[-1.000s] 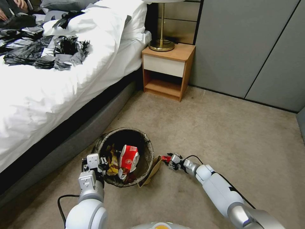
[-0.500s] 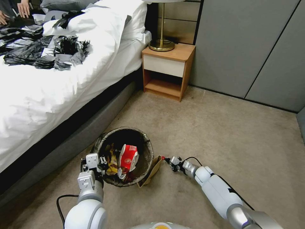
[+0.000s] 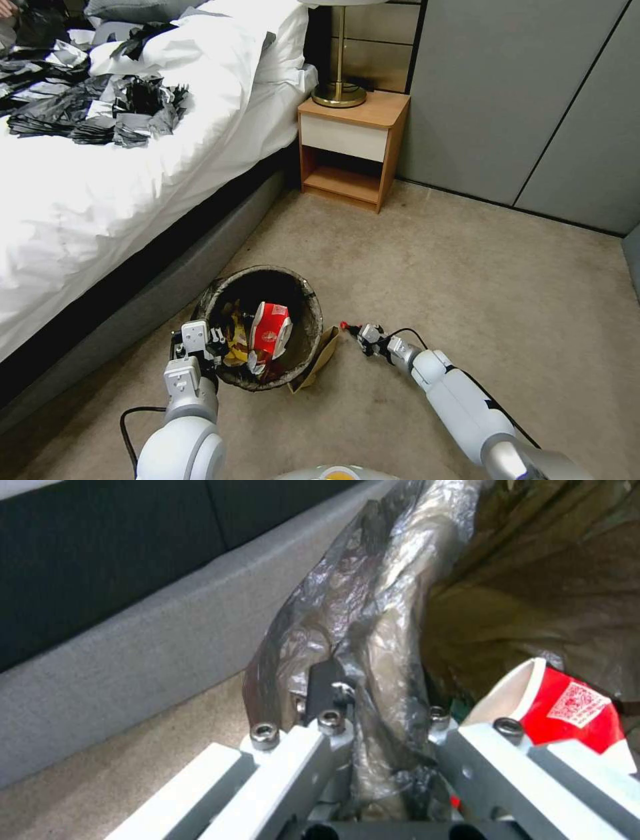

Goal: Pick up the trash bin, then pick up the garbage from the floor and place it into the trash bin.

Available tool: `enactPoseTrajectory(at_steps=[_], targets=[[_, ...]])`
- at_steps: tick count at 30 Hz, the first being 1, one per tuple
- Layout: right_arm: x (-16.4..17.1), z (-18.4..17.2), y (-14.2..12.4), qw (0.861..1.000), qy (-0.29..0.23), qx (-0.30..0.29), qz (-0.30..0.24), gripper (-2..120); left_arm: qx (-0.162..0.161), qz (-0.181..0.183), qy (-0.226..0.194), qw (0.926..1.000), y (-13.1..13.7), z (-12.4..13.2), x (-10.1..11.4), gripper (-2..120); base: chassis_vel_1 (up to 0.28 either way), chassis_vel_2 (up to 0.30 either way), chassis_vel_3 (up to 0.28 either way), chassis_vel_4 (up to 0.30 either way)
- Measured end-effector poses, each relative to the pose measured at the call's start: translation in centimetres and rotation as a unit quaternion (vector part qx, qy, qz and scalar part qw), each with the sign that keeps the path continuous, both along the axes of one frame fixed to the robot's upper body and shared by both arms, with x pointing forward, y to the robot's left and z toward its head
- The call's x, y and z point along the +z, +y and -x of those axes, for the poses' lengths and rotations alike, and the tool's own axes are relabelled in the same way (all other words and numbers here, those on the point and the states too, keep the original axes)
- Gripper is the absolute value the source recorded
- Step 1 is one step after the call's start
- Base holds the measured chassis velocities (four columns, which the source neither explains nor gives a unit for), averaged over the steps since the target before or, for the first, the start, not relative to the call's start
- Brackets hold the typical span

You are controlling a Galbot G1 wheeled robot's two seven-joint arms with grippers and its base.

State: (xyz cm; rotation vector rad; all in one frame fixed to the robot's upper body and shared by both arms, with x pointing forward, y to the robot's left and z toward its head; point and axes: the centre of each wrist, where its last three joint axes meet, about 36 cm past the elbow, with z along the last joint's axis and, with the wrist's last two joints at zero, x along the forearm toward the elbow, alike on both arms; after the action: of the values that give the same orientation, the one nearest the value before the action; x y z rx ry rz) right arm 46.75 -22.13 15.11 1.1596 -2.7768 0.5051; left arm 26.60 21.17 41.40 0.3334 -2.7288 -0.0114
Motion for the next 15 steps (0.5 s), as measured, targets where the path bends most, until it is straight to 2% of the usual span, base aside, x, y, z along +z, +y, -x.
enactPoseTrajectory(at_steps=[1,4,5,6,9,10,11,14,15], targets=[[0.0,0.0,0.0,1.000,0.000,0.000,0.000,0,0.000,0.000,0.000,1.0000,0.0,0.0,0.0,1,0.000,0.000,0.000,0.000],[4.0,0.9,2.2,0.995,-0.063,-0.017,-0.073,0,-0.003,-0.003,0.004,1.0000,0.2,-0.1,-0.2,1,0.000,0.000,0.000,0.000],[5.4,1.1,2.8,0.993,-0.080,-0.017,-0.088,0,-0.003,-0.003,0.005,1.0000,0.2,-0.1,-0.3,1,0.000,0.000,0.000,0.000],[5.4,1.1,2.8,0.993,-0.080,-0.017,-0.088,0,-0.003,-0.003,0.005,1.0000,0.2,-0.1,-0.3,1,0.000,0.000,0.000,0.000],[10.6,1.8,4.4,0.981,-0.134,-0.012,-0.138,0,-0.004,-0.004,0.007,1.0000,0.3,-0.2,-0.5,1,0.000,0.000,0.000,0.000],[13.8,2.8,5.3,0.972,-0.161,-0.002,-0.169,0,-0.005,-0.004,0.009,0.9999,0.3,-0.3,-0.7,1,0.000,0.000,0.000,0.000],[13.8,2.8,5.3,0.972,-0.161,-0.002,-0.169,0,-0.005,-0.004,0.009,0.9999,0.3,-0.3,-0.7,1,0.000,0.000,0.000,0.000],[18.8,5.3,7.1,0.957,-0.195,0.033,-0.213,0,-0.008,-0.002,0.011,0.9999,0.1,-0.4,-0.9,1,0.000,0.000,0.000,0.000],[18.8,5.3,7.1,0.957,-0.195,0.033,-0.213,0,-0.008,-0.002,0.011,0.9999,0.1,-0.4,-0.9,1,0.000,0.000,0.000,0.000]])
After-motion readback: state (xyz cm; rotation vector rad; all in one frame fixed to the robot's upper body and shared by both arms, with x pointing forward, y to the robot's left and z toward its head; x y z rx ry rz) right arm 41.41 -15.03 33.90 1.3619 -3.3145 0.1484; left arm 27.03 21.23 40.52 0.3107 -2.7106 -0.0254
